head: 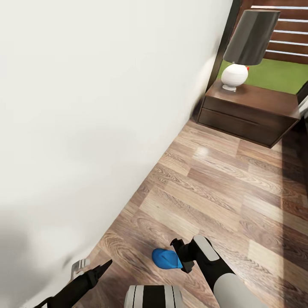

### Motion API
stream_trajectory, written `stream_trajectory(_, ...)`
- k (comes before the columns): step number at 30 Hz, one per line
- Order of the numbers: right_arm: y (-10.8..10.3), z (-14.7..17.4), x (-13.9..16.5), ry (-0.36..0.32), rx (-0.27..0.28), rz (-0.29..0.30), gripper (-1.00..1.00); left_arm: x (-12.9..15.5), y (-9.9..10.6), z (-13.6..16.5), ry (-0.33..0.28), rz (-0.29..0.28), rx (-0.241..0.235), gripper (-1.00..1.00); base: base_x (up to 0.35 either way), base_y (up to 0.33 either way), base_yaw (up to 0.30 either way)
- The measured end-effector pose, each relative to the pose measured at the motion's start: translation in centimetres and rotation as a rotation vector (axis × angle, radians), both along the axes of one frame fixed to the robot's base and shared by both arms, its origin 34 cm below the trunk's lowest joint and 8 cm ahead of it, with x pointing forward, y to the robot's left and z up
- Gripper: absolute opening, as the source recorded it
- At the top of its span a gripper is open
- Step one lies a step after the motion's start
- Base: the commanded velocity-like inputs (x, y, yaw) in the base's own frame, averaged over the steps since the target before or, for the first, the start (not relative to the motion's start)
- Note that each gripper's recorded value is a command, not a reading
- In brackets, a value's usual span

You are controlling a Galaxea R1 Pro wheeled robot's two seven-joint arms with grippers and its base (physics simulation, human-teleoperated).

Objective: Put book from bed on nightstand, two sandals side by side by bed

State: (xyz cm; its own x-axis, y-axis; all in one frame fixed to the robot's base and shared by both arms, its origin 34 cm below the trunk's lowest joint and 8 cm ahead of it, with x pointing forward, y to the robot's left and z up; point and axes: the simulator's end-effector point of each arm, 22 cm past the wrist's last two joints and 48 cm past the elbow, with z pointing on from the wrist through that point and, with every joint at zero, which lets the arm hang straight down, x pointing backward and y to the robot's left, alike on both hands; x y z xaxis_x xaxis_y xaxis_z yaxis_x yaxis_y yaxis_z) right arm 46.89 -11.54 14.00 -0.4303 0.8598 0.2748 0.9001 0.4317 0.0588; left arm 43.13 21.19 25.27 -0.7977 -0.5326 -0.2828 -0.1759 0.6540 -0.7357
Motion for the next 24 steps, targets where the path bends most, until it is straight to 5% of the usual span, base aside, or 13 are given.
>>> stream_trajectory(17,-0.11,-0.02,0.02,0.000,-0.001,-0.002,1.00,0.00,-0.02,0.00,0.000,0.000,0.000,1.00,0.000,0.000,0.071)
stream_trajectory(24,-0.89,-0.13,0.28,0.004,-0.006,-0.052,1.00,0.00,-0.04,0.00,0.000,0.000,-0.001,1.00,0.000,0.000,0.002)
